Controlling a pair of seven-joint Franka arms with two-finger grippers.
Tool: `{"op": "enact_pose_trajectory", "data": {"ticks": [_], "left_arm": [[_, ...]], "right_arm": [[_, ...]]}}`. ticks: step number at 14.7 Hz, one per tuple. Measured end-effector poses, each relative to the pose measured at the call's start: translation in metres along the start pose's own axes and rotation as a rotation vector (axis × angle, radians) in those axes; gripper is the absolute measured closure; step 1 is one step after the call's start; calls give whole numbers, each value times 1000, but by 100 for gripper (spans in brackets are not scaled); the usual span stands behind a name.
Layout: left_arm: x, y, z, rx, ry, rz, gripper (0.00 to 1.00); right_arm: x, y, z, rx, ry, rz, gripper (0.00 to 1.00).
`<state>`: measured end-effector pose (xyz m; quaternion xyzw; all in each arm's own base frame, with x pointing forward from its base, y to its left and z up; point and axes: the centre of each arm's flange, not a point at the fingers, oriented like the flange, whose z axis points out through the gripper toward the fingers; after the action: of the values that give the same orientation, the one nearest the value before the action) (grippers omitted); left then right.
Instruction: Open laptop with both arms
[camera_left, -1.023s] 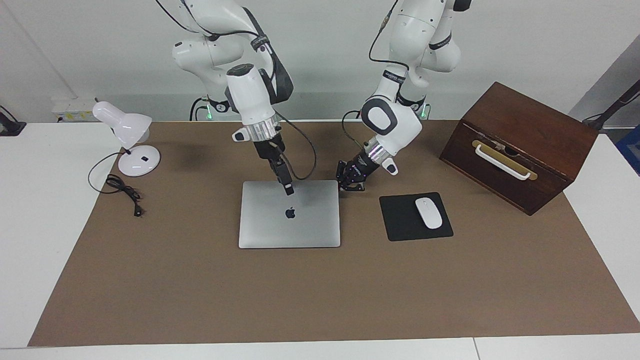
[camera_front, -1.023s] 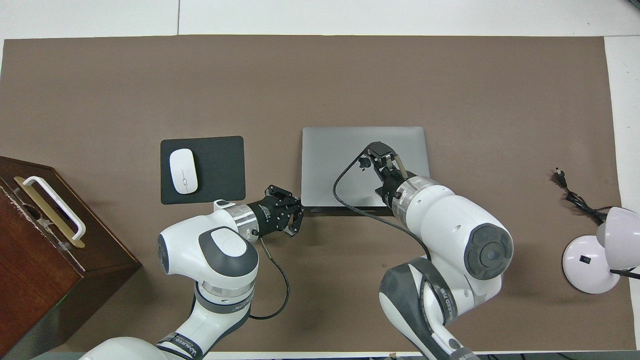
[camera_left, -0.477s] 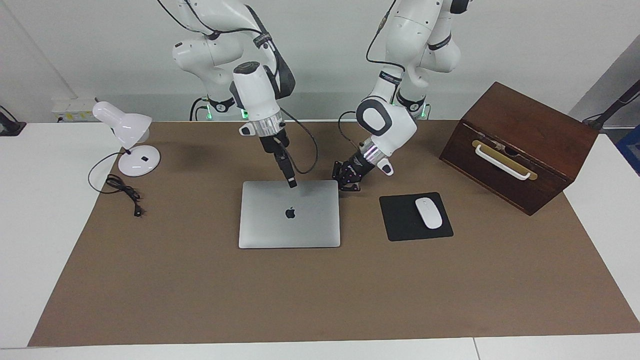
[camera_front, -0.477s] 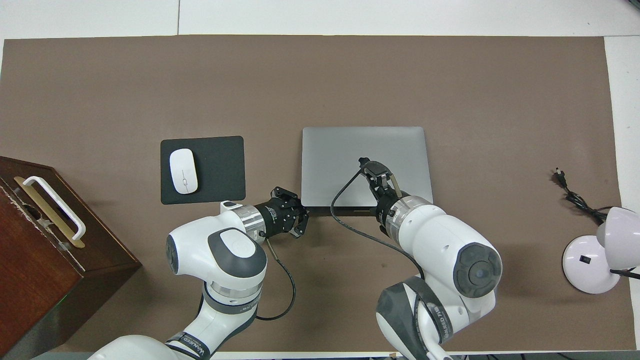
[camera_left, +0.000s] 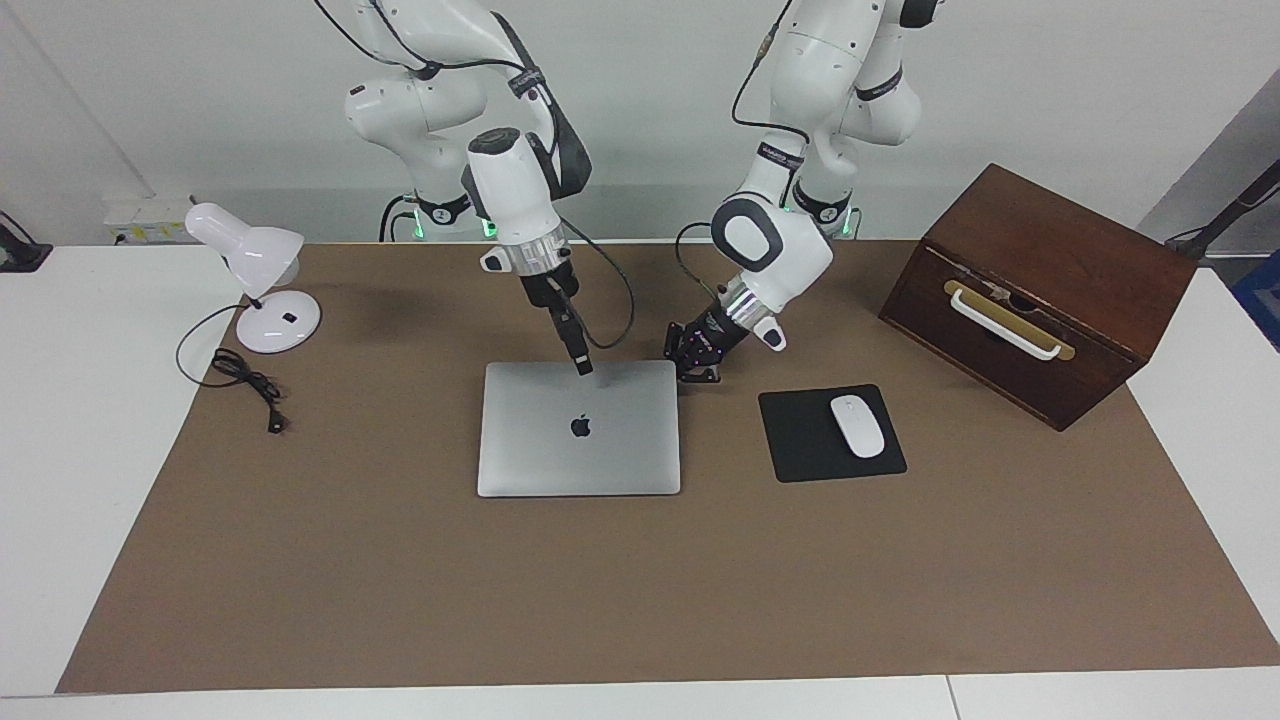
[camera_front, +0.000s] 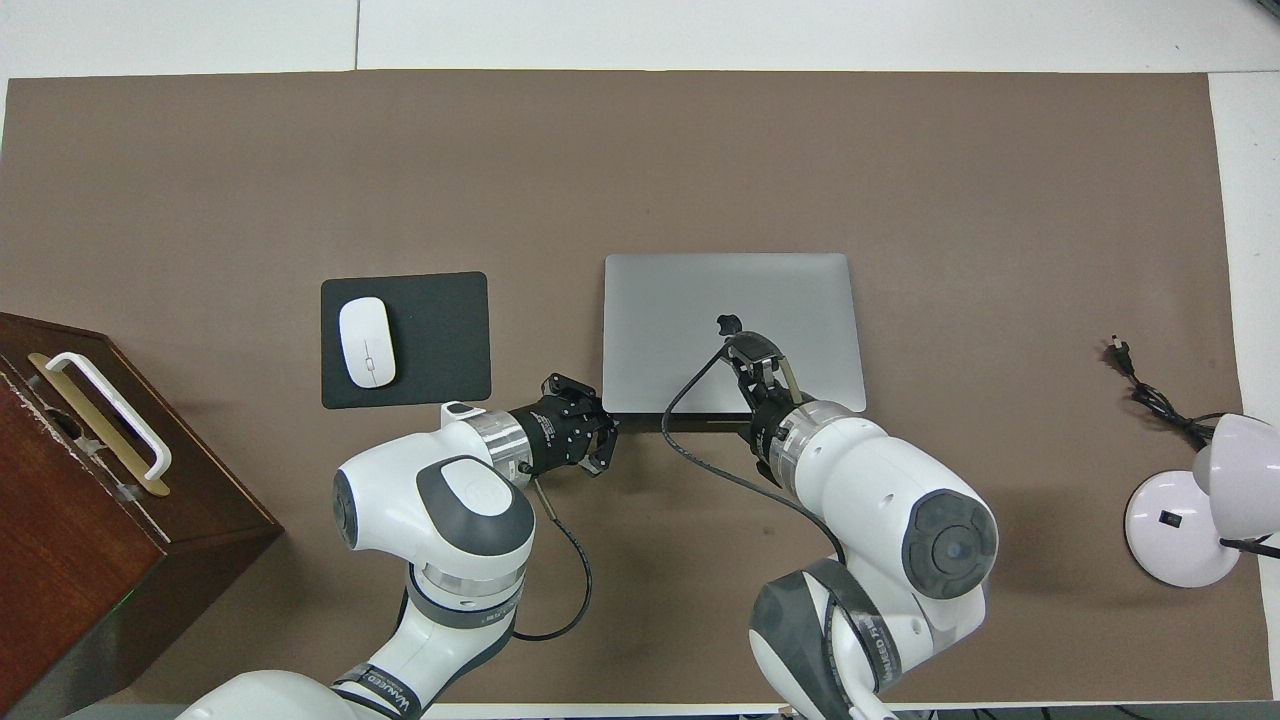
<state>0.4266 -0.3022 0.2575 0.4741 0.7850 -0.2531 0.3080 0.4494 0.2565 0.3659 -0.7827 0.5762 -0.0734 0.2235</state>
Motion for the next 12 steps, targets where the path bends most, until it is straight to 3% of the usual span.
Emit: {"op": "enact_pose_trajectory", "data": {"ticks": [12], "left_arm": [[0,0,0,-1,0,-1,99]], "right_arm": [[-5,12,16,-38,-10,16,0]]}}
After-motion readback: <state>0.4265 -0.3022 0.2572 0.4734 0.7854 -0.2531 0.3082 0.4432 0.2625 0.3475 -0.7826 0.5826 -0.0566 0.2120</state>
